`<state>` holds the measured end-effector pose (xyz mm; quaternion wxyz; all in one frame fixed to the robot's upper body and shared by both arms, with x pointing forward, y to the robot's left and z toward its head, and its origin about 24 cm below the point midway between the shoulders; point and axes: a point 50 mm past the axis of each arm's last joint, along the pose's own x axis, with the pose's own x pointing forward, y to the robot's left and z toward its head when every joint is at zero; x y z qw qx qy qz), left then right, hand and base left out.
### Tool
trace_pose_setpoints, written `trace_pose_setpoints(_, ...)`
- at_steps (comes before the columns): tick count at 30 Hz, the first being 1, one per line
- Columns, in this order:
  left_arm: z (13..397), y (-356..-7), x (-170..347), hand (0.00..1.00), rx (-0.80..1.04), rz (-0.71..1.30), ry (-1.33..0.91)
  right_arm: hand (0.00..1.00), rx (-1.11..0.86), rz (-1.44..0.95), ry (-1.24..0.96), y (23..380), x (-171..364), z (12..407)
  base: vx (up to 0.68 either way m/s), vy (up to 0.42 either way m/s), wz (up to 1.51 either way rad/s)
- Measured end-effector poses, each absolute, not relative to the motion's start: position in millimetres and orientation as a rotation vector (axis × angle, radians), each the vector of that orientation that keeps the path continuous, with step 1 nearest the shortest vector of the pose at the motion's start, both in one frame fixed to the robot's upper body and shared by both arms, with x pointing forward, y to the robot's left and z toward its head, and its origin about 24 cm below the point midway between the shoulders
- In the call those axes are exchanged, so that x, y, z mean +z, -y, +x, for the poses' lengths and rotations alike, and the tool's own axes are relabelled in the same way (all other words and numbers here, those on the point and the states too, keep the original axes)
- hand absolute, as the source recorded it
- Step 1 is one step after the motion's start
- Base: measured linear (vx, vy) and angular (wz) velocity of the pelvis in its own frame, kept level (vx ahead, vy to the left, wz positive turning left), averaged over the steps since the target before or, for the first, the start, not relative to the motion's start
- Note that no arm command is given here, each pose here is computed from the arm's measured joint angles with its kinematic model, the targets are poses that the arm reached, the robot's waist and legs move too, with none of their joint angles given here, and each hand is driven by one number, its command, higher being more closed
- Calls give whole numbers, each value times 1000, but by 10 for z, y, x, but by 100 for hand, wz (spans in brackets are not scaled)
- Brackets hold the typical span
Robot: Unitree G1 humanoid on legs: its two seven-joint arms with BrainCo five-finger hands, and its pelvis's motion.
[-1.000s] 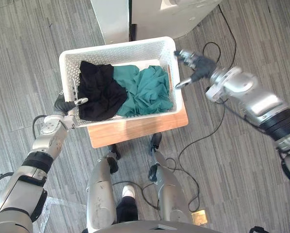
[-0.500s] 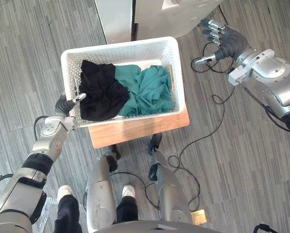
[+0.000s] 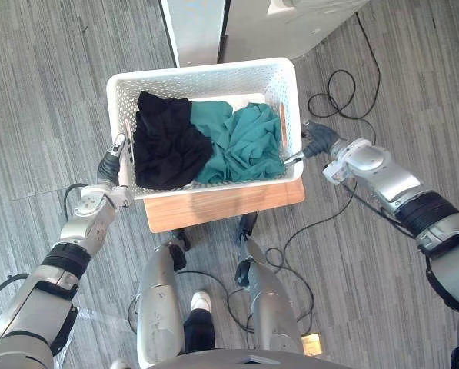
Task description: Pick up the laundry basket with both hands and put the clothes into the washing machine.
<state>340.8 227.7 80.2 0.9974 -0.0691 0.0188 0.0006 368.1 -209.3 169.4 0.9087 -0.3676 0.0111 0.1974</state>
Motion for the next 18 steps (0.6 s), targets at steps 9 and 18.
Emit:
trace_pose_setpoints(9, 3417, -2263, 814, 0, 17, -143, -34, 0, 403, -722, -12, 2074, 1739, 3694, -6, -49, 2)
trace_pose_setpoints(18, 3433, -2417, 950, 0, -107, 202, -96, 0, 371, -758, 31, 2007, 2044, 3791, -18, -42, -3)
